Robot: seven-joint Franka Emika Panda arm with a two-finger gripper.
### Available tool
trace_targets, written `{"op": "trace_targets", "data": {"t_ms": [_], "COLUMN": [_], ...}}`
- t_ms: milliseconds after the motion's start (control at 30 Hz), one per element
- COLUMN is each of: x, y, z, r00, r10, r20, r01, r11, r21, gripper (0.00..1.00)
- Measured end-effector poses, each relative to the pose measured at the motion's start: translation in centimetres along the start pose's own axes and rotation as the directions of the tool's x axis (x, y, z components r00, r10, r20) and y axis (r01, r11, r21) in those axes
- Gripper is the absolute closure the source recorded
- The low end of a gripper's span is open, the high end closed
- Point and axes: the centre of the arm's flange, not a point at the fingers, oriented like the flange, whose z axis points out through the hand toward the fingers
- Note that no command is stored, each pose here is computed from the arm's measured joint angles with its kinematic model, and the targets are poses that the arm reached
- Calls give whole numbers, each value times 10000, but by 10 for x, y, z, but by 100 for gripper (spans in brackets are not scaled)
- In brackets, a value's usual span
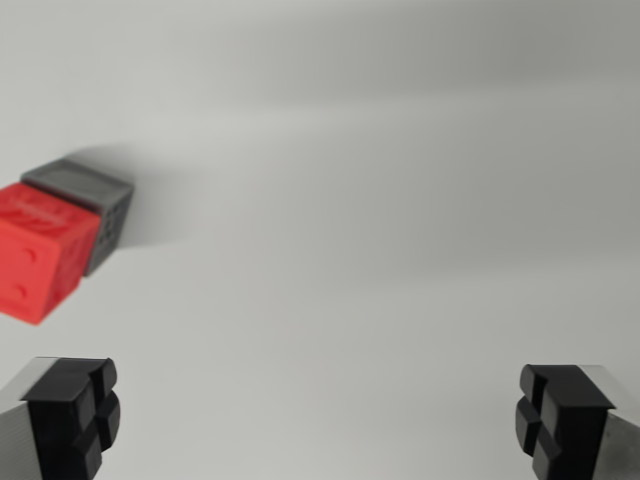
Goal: Destack cube
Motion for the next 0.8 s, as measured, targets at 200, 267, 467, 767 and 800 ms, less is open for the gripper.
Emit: {"op": "trace_targets", "data": {"t_ms": [200,267,467,767,800], "x": [-15,-21,-37,-63,-67], "y": [-8,-11,-20,-35,-37], "z": [9,12,21,37,39], "r00": [9993,9987,9957,9871,9856], "r10": [372,502,921,1600,1689], "r20": [-1,-2,-7,6,9], "r01": [-372,-502,-921,-1600,-1689], "r11": [9993,9987,9957,9870,9855], "r21": [37,50,108,179,190], "gripper": [0,0,0,0,0]}}
